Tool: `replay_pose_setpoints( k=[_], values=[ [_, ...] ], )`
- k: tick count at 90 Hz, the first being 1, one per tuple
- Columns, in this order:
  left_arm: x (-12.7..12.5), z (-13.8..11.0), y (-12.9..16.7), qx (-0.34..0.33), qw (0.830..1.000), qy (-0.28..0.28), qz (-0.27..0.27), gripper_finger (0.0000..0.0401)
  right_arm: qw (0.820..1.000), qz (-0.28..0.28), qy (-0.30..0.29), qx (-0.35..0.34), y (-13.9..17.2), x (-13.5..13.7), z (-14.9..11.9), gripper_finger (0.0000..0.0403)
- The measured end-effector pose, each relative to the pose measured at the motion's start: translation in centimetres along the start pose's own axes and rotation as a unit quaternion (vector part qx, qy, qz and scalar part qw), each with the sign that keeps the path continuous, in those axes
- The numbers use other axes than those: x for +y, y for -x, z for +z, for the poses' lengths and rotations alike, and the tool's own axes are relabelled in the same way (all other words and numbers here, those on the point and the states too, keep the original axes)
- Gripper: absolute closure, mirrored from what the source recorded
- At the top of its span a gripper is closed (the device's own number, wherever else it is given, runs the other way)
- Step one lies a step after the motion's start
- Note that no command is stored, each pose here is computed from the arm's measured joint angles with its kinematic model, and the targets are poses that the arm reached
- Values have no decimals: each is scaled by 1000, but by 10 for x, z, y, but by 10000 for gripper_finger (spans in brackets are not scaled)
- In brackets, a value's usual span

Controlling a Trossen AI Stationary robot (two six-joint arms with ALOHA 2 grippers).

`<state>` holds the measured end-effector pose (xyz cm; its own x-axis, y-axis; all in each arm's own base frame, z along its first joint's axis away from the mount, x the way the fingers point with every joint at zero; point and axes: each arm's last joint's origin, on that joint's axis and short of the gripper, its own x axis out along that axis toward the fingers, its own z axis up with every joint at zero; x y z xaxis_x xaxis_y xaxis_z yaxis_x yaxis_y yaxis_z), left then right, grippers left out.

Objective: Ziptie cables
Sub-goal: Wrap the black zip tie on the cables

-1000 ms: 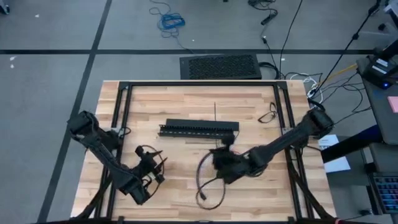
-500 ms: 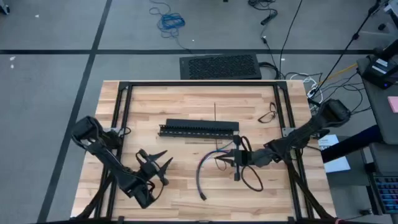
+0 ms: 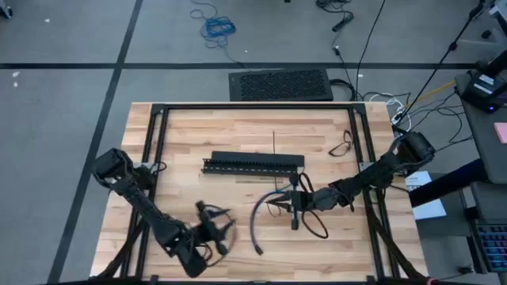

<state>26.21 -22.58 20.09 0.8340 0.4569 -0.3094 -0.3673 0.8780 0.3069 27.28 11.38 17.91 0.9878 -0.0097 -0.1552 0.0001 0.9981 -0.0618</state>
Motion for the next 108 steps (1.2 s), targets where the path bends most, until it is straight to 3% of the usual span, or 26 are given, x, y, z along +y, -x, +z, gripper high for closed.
replay_pose_setpoints(
  k=[7,18,37,54,64,93,108],
  values=[
    [-3,19,-12,-21,999,3,-42,226,1000,4,4,-4,1,2,1,403],
    [4,36,-27,-54,997,33,-33,226,1000,16,11,-13,4,9,2,403],
    [15,33,-49,-79,991,89,-58,226,999,15,27,-25,8,17,5,403],
    [26,32,-53,-169,976,102,-95,226,999,8,32,-26,7,13,5,403],
    [32,30,-58,-190,971,100,-106,228,999,4,30,-32,6,11,6,403],
    [36,27,-63,-191,970,92,-120,310,998,-9,15,-65,6,9,13,403],
    [36,29,-63,-212,968,80,-112,323,998,-11,5,-68,5,8,14,403]
  ],
)
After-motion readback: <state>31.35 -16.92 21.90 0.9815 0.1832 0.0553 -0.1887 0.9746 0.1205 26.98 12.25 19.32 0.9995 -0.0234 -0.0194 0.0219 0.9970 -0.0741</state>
